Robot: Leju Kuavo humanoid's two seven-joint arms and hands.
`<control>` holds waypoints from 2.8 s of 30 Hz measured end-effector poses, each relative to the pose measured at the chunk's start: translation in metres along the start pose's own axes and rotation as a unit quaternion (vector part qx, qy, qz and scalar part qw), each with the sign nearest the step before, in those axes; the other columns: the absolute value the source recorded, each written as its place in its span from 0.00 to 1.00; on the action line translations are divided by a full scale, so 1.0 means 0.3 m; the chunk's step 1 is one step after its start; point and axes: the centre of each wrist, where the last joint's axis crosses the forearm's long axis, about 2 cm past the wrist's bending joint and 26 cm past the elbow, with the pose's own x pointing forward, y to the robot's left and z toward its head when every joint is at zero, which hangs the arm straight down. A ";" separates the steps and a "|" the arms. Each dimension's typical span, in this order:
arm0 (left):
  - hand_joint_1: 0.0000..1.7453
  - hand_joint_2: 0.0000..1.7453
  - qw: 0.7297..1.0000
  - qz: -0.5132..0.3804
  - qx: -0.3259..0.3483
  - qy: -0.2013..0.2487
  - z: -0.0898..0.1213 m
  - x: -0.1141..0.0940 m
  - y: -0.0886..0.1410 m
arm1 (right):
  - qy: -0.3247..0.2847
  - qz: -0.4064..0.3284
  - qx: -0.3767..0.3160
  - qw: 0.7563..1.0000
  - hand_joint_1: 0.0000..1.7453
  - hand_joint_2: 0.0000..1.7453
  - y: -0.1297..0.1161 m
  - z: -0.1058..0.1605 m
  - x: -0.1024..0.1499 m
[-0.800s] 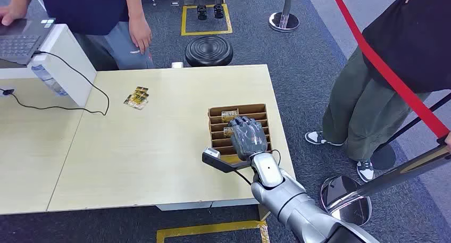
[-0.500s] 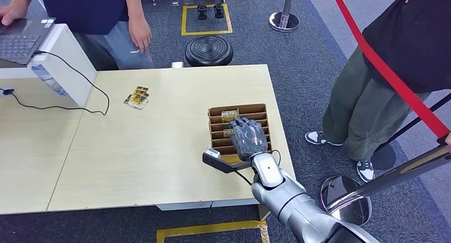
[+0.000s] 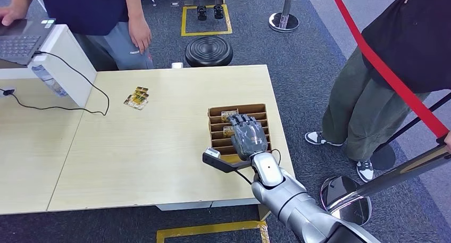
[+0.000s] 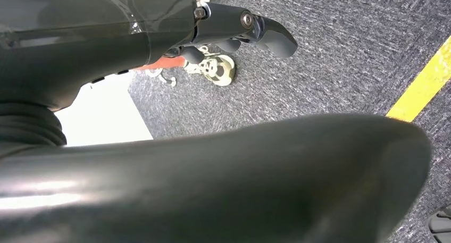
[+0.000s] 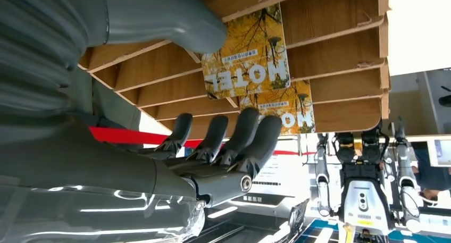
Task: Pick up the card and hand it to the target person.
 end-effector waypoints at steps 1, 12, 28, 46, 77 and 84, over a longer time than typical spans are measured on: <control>0.00 0.00 1.000 0.000 0.000 0.000 0.000 0.001 -0.001 | 0.000 0.000 0.001 1.000 0.59 1.00 0.000 0.000 0.000; 0.00 0.00 1.000 0.001 -0.002 -0.002 0.002 0.005 -0.007 | 0.000 0.003 0.006 1.000 0.78 1.00 0.005 0.002 -0.004; 0.00 1.00 0.999 0.005 0.025 -0.019 0.003 0.009 -0.005 | 0.001 -0.005 -0.002 1.000 0.86 1.00 0.005 0.003 -0.009; 0.00 1.00 0.999 0.023 0.021 -0.012 0.005 -0.017 -0.030 | -0.009 -0.145 -0.163 0.976 0.86 1.00 -0.267 -0.161 0.031; 0.00 0.00 0.999 0.035 0.020 -0.005 0.004 -0.021 -0.026 | -0.077 -0.226 -0.260 0.936 0.00 1.00 -0.476 -0.196 0.159; 0.00 0.00 0.999 0.036 0.020 -0.005 0.004 -0.021 -0.027 | -0.063 -0.239 -0.257 0.934 0.00 1.00 -0.475 -0.196 0.151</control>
